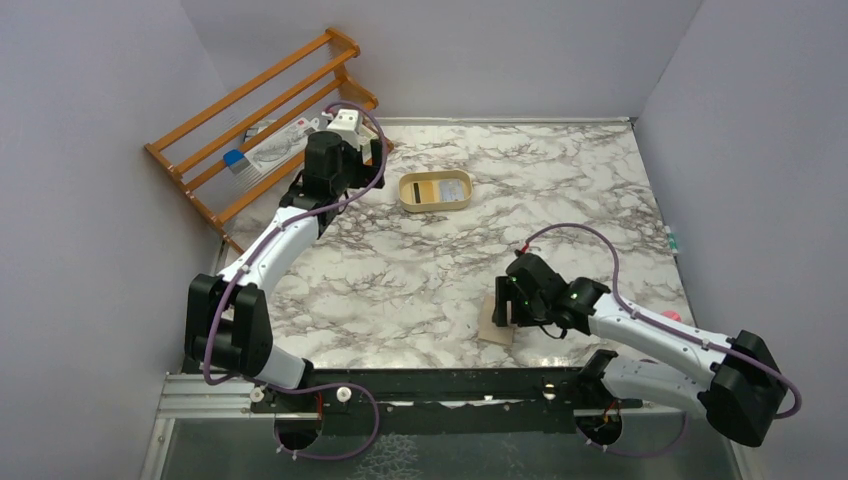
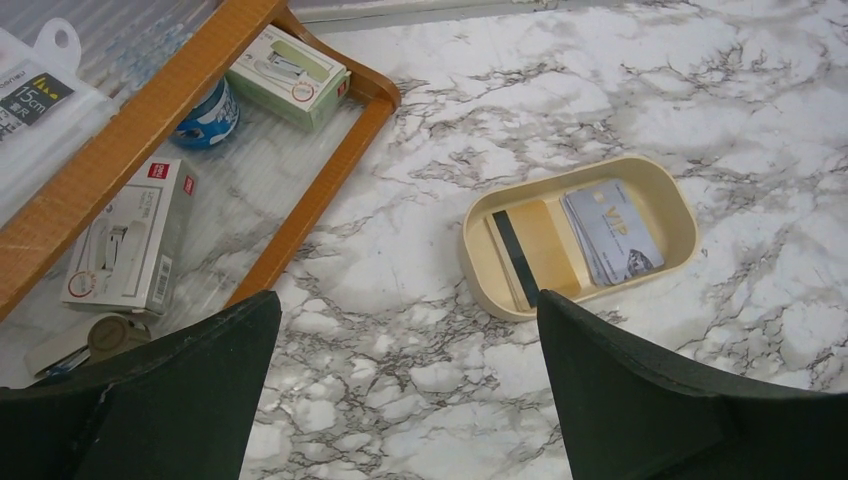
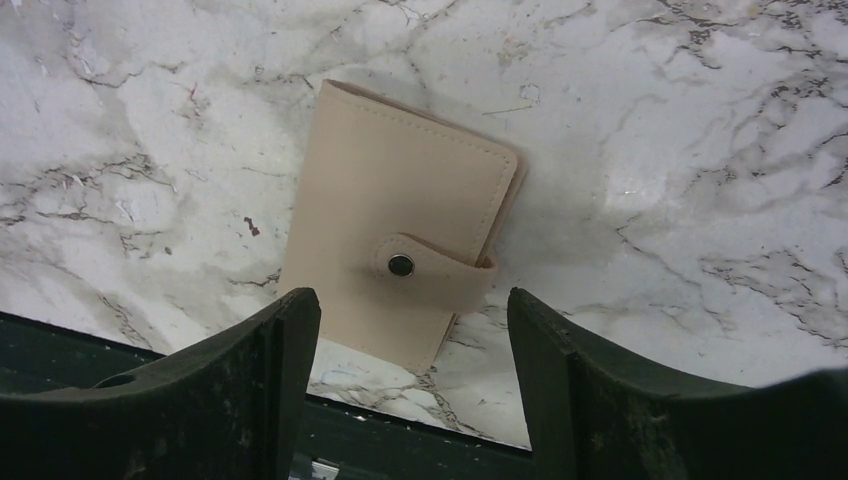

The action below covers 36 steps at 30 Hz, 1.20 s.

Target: Take the credit cards out of the card holder

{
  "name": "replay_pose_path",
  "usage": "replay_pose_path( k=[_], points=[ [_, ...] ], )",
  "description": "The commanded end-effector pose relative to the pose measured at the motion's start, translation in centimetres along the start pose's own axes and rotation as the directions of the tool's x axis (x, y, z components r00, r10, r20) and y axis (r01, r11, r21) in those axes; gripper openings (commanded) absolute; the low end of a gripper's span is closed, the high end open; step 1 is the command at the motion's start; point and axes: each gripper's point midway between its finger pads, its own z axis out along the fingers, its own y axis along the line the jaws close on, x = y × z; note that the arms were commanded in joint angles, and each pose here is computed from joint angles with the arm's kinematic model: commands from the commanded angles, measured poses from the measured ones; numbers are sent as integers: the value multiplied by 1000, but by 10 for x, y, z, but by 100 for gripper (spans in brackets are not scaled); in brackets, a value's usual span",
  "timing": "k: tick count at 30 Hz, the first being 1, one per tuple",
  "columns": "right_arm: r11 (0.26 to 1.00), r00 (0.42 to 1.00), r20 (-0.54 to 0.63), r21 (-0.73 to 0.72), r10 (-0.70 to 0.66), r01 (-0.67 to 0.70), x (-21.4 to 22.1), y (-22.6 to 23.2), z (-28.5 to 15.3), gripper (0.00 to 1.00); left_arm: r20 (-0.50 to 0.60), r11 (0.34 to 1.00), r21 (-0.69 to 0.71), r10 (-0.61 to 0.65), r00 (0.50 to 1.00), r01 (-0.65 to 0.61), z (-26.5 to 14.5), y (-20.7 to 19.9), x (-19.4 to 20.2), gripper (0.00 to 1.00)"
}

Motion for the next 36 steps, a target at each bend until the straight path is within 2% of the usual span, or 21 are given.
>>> replay_pose_path(
  k=[1,7,11,16,18,23,25,31,36],
  points=[
    [999,999,-13,-10,-35,35,3,6,4,73,91,994,95,-58,994,49,-7,-18,-37,99],
    [999,999,-46,37,-28,30,8,1,11,68,75,965,243,-118,990,96,-32,-66,-32,99],
    [998,997,-71,55,-17,21,12,0,17,51,43,933,318,-190,981,167,-60,-90,-22,99],
    [997,995,-96,75,6,1,17,0,28,44,-14,890,392,-247,969,232,-96,-119,8,99],
    [996,994,-105,91,14,-5,19,-1,33,37,-40,881,403,-253,967,247,-108,-128,27,99],
    [994,993,-119,106,13,0,20,0,44,9,-112,863,412,-271,956,293,-131,-140,73,99],
    [996,996,-94,92,4,5,9,8,45,2,-153,847,422,-286,946,324,-138,-145,91,99],
    [994,992,53,-15,-110,111,-48,48,41,1,-284,797,409,-351,893,443,-143,-152,159,99],
    [947,951,189,-163,-247,278,-92,98,36,1,-325,774,410,-369,871,482,-137,-160,179,99]
  ],
)
